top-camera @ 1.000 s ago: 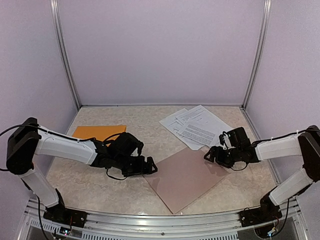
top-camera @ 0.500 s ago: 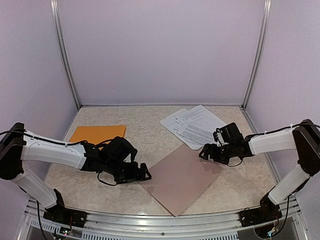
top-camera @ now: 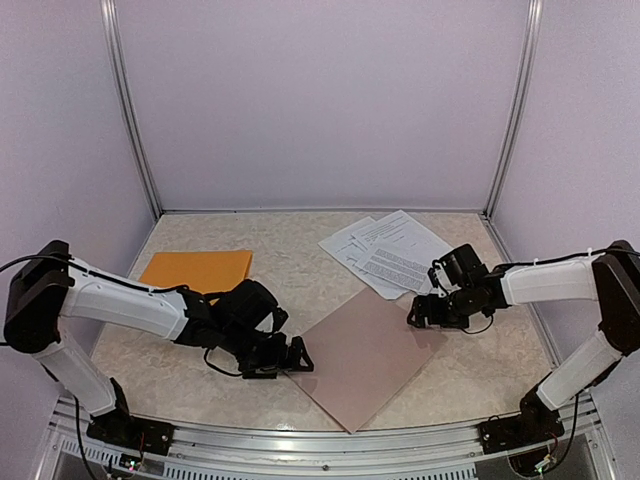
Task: Put the files into the folder
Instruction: Move the folder to the center of the board.
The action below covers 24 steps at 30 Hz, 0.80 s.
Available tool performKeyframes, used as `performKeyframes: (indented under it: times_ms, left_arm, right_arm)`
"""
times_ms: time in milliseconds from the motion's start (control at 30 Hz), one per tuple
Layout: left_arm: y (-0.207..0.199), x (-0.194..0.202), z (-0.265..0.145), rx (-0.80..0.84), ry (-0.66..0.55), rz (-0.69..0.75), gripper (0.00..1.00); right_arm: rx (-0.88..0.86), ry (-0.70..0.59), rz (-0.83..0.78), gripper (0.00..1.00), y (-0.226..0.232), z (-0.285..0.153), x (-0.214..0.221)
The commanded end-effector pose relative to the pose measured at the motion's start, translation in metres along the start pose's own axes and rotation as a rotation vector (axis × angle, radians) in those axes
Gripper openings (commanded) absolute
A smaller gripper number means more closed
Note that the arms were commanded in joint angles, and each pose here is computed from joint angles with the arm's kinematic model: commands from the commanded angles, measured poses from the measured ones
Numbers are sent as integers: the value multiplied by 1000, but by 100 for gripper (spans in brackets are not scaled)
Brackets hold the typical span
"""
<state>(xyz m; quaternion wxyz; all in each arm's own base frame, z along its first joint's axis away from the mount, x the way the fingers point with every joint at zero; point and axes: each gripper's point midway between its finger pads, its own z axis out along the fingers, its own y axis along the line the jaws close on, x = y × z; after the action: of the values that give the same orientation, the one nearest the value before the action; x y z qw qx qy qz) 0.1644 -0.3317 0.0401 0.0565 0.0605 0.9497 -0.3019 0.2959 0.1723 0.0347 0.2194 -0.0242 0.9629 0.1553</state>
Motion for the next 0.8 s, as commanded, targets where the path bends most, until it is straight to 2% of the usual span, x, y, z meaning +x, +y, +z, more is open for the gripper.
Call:
performKeyframes:
  times_ms: [0, 200, 500, 767]
  left_arm:
    - [-7, 3, 11, 33, 42, -12, 97]
    - [-5, -10, 17, 37, 33, -20, 97]
    - [6, -52, 3, 64, -79, -62, 96]
    - [17, -68, -9, 53, -138, -88, 96]
  right_arm:
    - [-6, 49, -23, 91, -3, 7, 11]
    - [-62, 70, -14, 88, 3, 10, 22]
    - [-172, 57, 3, 80, 25, 9, 29]
    - [-251, 79, -27, 62, 58, 17, 34]
